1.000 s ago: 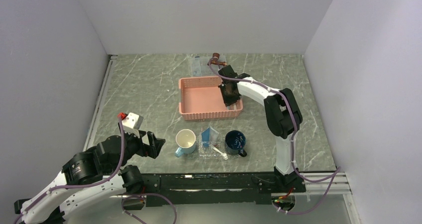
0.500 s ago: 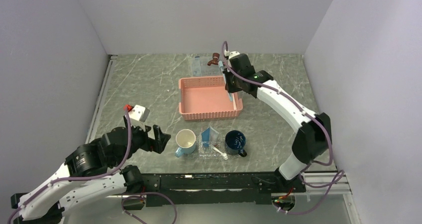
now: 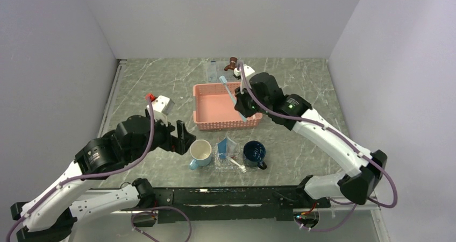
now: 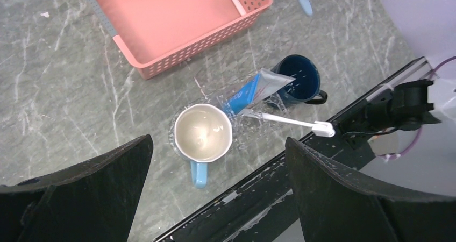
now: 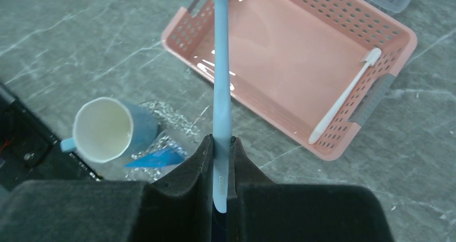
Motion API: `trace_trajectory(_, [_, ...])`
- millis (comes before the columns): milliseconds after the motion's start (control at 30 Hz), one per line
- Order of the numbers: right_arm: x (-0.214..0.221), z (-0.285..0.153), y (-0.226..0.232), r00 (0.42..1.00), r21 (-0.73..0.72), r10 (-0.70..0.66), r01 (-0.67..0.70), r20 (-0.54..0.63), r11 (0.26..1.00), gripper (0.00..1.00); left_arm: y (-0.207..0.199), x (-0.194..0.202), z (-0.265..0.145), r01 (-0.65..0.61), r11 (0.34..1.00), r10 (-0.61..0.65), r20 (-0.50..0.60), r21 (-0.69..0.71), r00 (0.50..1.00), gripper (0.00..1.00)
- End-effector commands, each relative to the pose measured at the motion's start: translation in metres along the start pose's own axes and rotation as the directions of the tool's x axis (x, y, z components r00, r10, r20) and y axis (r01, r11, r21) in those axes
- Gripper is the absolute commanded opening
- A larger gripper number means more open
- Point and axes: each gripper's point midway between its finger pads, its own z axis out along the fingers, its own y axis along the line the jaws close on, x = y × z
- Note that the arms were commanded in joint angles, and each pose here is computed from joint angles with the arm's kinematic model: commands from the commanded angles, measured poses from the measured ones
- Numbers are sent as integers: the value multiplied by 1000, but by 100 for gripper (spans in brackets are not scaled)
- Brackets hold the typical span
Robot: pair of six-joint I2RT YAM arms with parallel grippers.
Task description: Prepare toiletry sets of a toothbrush and toothpaste on the tray
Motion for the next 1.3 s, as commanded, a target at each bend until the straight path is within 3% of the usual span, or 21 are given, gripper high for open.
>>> trace_trajectory(0, [2, -29, 18, 998, -77, -45, 47, 35, 996, 0, -20, -26, -4, 23, 993, -25, 14, 113, 1000, 99])
trace_trajectory(233, [29, -51, 58, 990, -220, -141, 141, 15, 965, 0, -29, -46, 4, 75, 971, -73, -13, 227, 997, 96])
trace_trajectory(500, [50, -77, 107, 990, -501, -140, 112, -18, 858, 0, -46, -63, -12, -16, 929, -1, 45, 369, 999, 91])
trace_trajectory(833, [67, -113, 151, 977, -773, -203, 79, -66, 629, 0, -67, -58, -35, -136, 851, 111, 79, 507, 991, 86])
trace_trajectory(967, [67, -131, 167, 975, -863, -216, 70, -46, 500, 0, -73, -54, -46, -181, 817, 150, 101, 548, 983, 86])
trace_trajectory(1133, [61, -146, 181, 976, -928, -214, 52, -31, 369, 0, -89, -46, -67, -228, 726, 197, 121, 649, 973, 86])
trace_trajectory(1267, [55, -154, 186, 977, -949, -213, 57, -10, 310, 0, -93, -38, -74, -229, 695, 218, 104, 682, 970, 84])
